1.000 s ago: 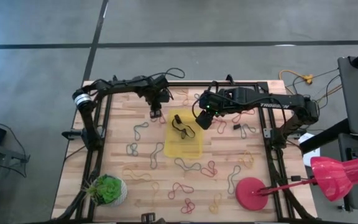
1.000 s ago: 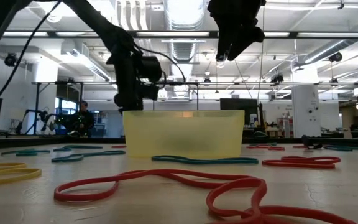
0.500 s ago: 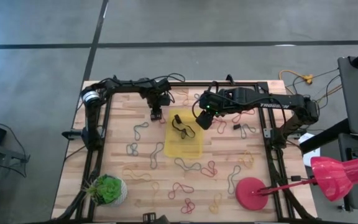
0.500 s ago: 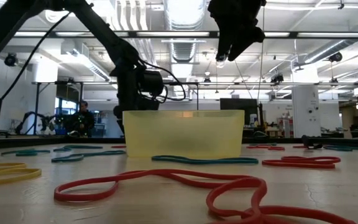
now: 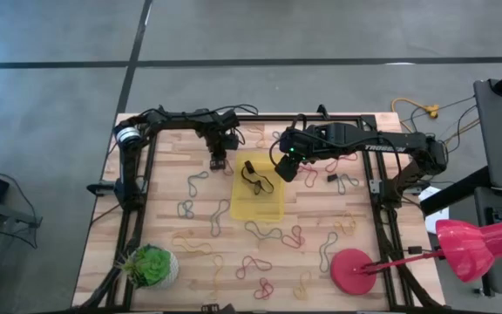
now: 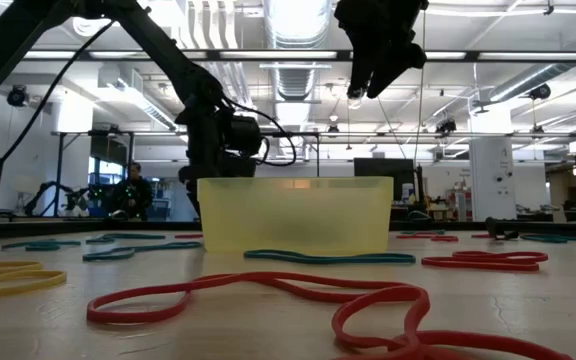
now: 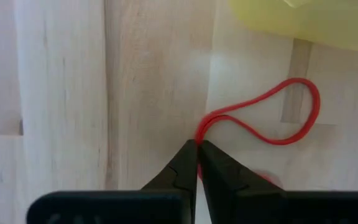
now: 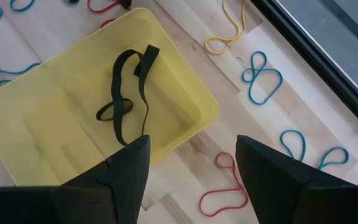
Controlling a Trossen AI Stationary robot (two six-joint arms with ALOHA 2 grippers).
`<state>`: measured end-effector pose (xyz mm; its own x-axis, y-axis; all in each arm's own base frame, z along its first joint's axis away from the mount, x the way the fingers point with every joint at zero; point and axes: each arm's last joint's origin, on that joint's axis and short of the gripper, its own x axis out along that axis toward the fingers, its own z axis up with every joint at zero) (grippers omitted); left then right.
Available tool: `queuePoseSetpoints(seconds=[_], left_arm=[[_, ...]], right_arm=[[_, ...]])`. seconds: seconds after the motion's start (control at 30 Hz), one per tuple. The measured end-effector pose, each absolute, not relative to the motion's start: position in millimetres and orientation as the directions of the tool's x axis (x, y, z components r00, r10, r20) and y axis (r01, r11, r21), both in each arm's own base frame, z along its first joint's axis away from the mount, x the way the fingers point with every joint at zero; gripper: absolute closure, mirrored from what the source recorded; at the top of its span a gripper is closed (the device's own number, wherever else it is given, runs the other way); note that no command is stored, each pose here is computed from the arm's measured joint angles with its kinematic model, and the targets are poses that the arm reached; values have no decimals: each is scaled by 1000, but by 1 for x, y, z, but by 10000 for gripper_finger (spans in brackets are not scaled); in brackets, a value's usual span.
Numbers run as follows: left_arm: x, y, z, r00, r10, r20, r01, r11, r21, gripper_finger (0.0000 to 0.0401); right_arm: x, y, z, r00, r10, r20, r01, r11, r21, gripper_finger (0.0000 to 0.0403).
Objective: Pick and place rubber bands into bin
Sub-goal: Put the red rubber band into the yellow bin
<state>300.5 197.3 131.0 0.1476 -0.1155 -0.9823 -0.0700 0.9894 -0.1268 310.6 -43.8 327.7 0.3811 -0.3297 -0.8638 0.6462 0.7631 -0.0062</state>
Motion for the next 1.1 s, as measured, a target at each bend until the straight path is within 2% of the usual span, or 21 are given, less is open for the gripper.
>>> queuePoseSetpoints(seconds=[0.13, 0.23, 0.33, 0.5, 0.83, 1.0, 1.1], left_arm=[[298, 192, 147, 187, -137, -973, -64, 987, -151, 400], [290, 181, 159, 199, -245, -949, -61, 963, -262, 401], [290, 178, 186, 335, -256, -907, -29, 959, -282, 401], [279, 166, 212, 403, -291, -868, -5, 947, -320, 401], [267, 139, 286, 617, -187, -764, 21, 975, -222, 401], [286, 119, 314, 765, -161, -623, 93, 986, -141, 401], [308, 108, 312, 810, -197, -553, 135, 979, -151, 401]], right_arm=[[311, -44, 328, 381, -330, -864, 646, 763, -7, 179], [311, -44, 328, 381, -330, -864, 646, 763, -7, 179], [311, -44, 328, 381, -331, -863, 645, 764, -8, 179], [311, -44, 328, 381, -332, -863, 644, 765, -10, 179], [310, -44, 326, 378, -332, -864, 639, 769, -16, 179], [310, -44, 326, 377, -329, -866, 623, 782, -26, 179], [310, -44, 326, 377, -329, -866, 615, 788, -31, 179]])
